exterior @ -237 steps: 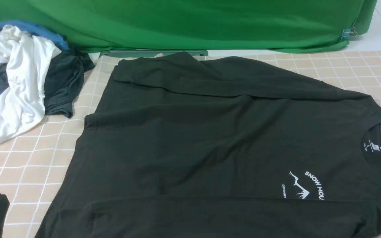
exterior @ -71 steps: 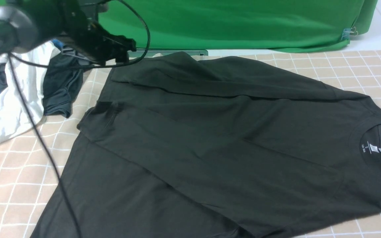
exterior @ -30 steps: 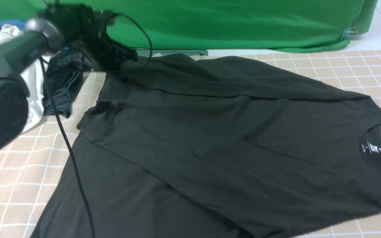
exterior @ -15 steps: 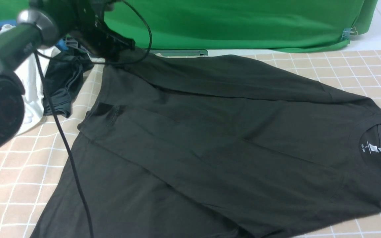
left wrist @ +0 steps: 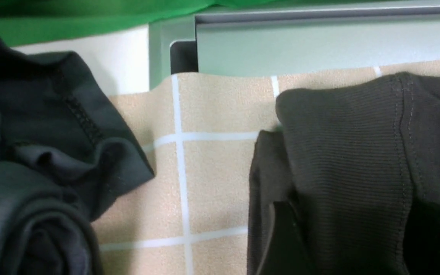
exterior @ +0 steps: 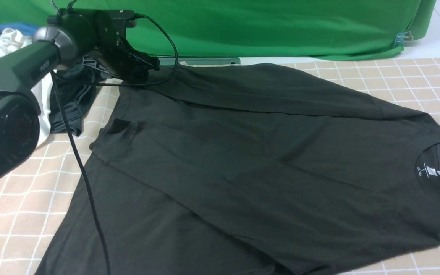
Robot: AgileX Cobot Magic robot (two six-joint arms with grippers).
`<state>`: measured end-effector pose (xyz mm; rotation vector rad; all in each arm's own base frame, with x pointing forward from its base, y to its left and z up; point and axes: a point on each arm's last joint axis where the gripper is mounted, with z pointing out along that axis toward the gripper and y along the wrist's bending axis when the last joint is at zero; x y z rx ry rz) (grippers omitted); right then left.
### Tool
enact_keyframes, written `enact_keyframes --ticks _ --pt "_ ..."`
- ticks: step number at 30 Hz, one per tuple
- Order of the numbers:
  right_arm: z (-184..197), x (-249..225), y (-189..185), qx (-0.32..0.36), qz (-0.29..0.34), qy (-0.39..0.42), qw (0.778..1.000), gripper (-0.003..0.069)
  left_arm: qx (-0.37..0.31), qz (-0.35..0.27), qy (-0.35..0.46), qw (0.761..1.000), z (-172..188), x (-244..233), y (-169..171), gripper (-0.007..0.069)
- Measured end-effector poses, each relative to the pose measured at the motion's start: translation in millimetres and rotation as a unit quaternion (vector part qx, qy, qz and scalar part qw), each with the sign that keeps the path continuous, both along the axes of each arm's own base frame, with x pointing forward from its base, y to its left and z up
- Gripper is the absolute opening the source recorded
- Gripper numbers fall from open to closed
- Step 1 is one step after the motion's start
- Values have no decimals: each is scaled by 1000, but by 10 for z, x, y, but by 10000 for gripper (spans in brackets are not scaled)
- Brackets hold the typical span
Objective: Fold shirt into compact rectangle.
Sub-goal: 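Grab the top left corner of the dark shirt with the left gripper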
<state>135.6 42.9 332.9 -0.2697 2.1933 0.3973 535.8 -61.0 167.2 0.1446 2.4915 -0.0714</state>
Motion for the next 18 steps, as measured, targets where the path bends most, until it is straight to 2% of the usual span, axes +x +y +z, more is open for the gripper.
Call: enact_keyframes --ticks 4,7,13,18 --pt "0 0 0 0 0 0 1000 71 -5 1 3 1000 -6 -3 -6 369" --pt "0 0 0 0 0 0 1000 71 -6 1 3 1000 -5 -3 -7 318" --pt "0 0 0 0 0 0 1000 71 -5 1 1 1000 -5 1 -7 53" --pt "0 0 0 0 0 0 1000 71 -4 0 -2 1000 1 5 -6 35"
